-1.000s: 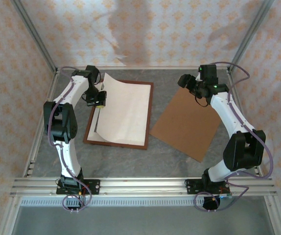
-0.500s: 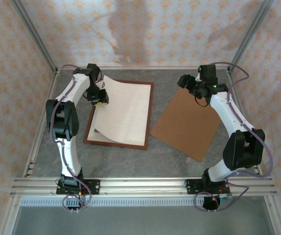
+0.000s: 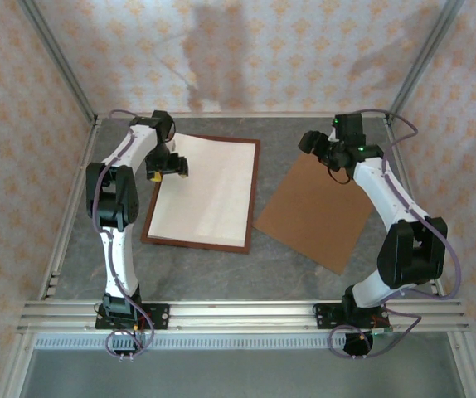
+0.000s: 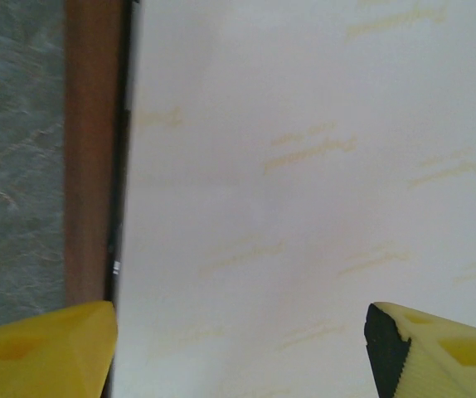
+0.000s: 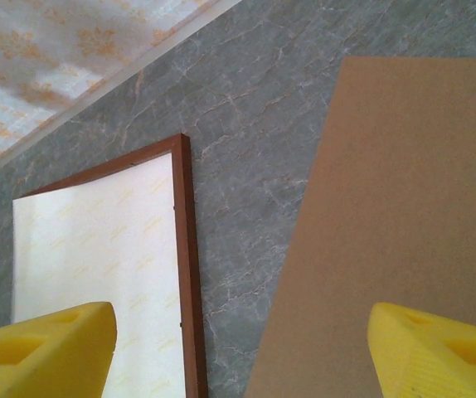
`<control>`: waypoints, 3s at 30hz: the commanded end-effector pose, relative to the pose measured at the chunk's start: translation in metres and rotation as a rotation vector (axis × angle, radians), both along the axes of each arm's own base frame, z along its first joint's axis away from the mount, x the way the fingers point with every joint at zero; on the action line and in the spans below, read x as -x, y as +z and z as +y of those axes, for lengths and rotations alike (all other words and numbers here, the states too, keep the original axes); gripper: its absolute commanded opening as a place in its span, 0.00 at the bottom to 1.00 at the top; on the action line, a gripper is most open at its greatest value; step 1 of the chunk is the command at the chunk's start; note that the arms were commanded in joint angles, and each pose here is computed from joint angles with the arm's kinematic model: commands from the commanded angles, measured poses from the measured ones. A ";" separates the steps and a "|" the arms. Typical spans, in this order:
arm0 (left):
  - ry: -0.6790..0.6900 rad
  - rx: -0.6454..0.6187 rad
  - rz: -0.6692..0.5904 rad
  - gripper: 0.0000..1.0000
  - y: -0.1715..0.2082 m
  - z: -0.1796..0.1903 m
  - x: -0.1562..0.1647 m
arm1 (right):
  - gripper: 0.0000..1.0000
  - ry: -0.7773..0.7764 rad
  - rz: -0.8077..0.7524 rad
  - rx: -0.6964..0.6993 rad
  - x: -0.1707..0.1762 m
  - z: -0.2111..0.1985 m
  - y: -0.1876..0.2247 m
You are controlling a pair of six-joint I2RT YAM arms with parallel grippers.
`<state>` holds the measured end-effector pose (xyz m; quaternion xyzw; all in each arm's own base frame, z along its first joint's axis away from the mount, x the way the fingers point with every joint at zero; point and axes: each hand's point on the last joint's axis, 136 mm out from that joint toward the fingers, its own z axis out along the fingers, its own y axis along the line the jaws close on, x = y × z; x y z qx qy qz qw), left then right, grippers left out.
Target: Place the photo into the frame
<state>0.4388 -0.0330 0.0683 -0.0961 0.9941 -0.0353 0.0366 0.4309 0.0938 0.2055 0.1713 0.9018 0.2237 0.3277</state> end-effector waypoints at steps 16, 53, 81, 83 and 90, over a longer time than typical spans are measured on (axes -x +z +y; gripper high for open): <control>-0.094 0.145 -0.471 0.82 0.073 -0.166 0.003 | 0.96 -0.136 0.144 0.348 0.024 -0.055 -0.074; -0.595 0.000 -0.296 0.83 -0.064 -0.371 0.037 | 0.97 -0.410 0.538 0.181 0.066 -0.166 -0.186; -0.555 -0.079 -0.414 0.83 -0.037 -0.356 0.002 | 0.90 -0.378 0.477 0.176 0.045 -0.166 -0.173; -0.554 -0.081 -0.406 0.83 -0.040 -0.355 0.002 | 0.90 -0.374 0.479 0.175 0.045 -0.166 -0.174; -0.538 -0.081 -0.359 0.84 -0.049 -0.353 0.006 | 0.90 -0.359 0.492 0.163 0.046 -0.163 -0.178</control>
